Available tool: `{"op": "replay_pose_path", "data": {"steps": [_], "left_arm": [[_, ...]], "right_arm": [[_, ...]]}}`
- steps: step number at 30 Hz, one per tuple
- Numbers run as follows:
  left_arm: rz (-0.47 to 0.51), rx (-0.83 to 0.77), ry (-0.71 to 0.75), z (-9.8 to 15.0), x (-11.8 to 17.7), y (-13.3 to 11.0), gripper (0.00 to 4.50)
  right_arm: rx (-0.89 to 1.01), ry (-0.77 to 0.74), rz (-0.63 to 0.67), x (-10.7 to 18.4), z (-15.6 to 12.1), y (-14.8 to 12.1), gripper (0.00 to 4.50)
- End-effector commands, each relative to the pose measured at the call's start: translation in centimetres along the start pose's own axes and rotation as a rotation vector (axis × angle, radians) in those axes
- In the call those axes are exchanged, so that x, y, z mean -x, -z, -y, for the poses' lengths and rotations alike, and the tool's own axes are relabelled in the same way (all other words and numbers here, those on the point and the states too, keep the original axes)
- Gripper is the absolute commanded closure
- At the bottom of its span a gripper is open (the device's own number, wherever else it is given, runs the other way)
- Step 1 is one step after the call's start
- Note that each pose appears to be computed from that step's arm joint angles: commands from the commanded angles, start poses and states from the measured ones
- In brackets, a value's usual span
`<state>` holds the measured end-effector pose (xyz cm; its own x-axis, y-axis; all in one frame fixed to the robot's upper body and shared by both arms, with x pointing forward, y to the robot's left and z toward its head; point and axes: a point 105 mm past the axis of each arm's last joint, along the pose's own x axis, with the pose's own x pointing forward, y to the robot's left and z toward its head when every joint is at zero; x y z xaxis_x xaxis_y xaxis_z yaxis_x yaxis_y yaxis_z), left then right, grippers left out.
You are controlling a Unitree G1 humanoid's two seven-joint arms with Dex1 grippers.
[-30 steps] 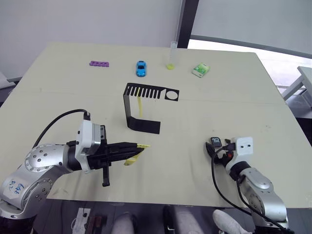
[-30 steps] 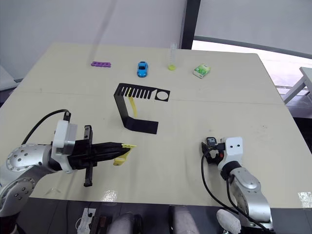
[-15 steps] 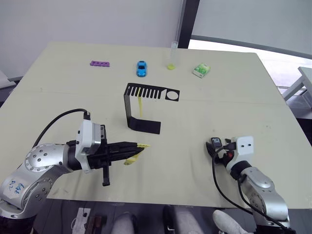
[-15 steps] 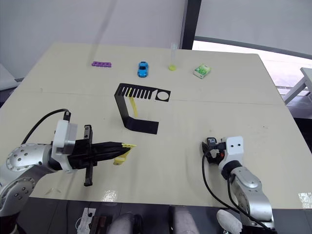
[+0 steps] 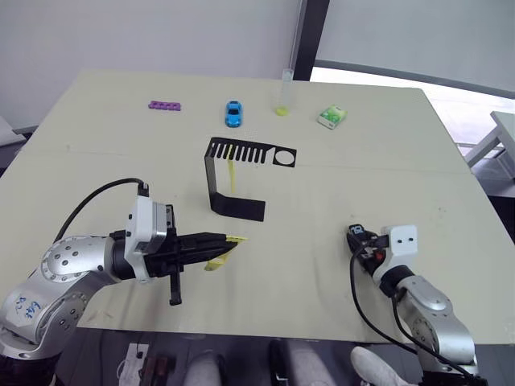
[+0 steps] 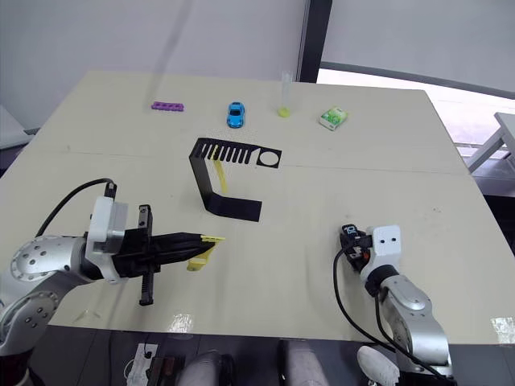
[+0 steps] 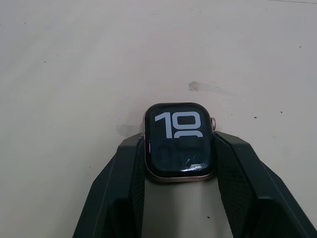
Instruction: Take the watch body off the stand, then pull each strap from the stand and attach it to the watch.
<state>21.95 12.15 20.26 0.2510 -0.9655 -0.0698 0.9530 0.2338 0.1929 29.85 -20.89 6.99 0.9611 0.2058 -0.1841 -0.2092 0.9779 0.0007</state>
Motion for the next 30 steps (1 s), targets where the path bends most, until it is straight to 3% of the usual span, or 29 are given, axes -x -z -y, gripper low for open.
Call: {"op": "replay_pose_path", "data": {"steps": [1, 9, 14, 22, 30], "left_arm": [[0.014, -0.039, 0.017, 0.3, -0.3, -0.7, 4.50], [0.009, -0.052, 0.010, 0.2, -0.2, -0.8, 4.50], [-0.025, -0.094, -0.033, -0.6, 1.0, -0.9, 4.50], [-0.135, -0.230, -0.110, -2.2, 4.3, -0.6, 4.50], [-0.216, -0.331, -0.121, -2.3, 5.4, 0.3, 4.50]], "right_arm": [[-0.043, -0.008, -0.102, 0.0, 0.3, 2.7, 2.98], [-0.005, -0.097, -0.009, -0.3, 0.1, -0.2, 2.98], [-0.019, -0.343, 0.060, 0.1, -2.4, -4.5, 2.98], [-0.120, -0.839, -0.166, 1.7, -8.4, -6.9, 2.98], [-0.303, -1.093, -0.353, 2.8, -13.2, -6.9, 2.98]]}}
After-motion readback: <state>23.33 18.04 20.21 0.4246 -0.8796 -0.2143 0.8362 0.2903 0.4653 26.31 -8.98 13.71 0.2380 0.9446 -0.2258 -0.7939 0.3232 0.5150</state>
